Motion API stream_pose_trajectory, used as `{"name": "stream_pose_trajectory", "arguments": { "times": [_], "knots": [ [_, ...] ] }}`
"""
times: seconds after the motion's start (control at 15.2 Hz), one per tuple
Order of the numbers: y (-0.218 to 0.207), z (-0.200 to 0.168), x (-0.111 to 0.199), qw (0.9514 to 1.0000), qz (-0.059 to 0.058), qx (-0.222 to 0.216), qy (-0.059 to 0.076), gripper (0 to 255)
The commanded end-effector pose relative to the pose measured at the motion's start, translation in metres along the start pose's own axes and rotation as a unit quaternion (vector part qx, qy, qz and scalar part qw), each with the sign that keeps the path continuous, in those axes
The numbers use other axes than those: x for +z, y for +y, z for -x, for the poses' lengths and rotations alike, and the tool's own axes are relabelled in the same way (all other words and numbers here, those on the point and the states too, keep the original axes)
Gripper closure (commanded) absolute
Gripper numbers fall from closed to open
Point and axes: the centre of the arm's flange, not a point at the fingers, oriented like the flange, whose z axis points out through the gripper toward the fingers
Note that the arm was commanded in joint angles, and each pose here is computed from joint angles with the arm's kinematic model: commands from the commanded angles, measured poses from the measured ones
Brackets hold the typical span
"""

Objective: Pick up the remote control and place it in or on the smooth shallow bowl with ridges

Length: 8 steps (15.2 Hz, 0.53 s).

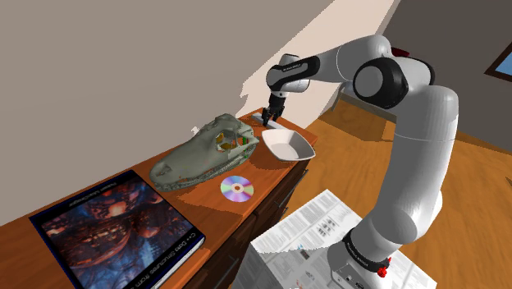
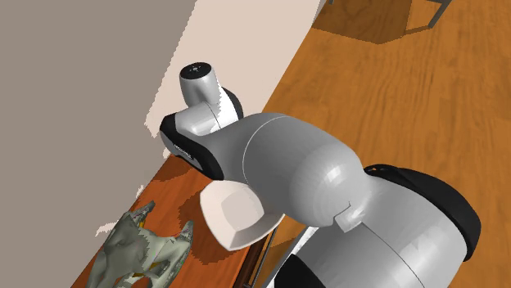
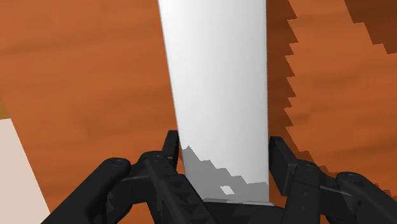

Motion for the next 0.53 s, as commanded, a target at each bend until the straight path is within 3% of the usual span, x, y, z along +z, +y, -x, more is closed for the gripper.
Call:
{"name": "stream_pose_trajectory", "arguments": {
  "times": [0.0, 0.46],
  "knots": [
    [0.000, 0.000, 0.001, 1.0000, 0.000, 0.000, -0.001, 255],
    [0.000, 0.000, -0.031, 1.0000, 0.000, 0.000, -0.001, 255]
  ]
}}
